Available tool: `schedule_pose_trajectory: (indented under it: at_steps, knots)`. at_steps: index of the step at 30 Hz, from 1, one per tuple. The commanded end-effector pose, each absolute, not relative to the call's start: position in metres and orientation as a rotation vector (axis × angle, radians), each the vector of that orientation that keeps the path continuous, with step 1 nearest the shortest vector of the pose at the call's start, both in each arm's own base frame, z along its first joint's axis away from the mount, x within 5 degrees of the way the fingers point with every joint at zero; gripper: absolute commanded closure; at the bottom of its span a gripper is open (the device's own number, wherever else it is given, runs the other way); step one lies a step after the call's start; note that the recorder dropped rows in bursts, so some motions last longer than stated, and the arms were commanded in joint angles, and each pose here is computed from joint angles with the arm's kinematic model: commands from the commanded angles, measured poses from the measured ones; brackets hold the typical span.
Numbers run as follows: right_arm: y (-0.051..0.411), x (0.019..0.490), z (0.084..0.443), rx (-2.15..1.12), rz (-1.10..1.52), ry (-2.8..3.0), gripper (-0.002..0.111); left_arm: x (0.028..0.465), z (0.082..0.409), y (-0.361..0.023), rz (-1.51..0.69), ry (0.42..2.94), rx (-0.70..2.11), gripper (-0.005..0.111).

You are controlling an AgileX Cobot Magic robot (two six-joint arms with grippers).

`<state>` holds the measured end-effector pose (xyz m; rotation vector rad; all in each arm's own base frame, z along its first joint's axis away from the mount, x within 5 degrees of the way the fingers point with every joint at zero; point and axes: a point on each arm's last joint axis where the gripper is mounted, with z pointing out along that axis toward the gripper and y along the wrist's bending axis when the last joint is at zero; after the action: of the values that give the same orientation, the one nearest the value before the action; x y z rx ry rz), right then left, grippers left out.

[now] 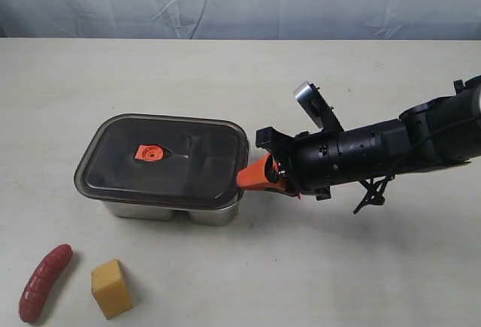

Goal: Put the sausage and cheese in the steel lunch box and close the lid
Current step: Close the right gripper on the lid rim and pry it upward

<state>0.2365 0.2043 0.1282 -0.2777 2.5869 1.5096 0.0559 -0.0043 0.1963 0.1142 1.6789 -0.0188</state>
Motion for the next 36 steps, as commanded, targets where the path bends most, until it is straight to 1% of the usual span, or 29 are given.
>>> schedule_pose_trajectory:
  at_steps: [1,36]
  knots:
    - [0.205,0.237,0.133,-0.295,1.525,2.562,0.109,0.056,0.196,-0.005,-0.020,1.671,0.123,0.107]
    - [0.217,0.226,0.132,-0.363,1.568,2.575,0.109,0.056,0.196,-0.005,-0.020,1.671,0.123,0.107]
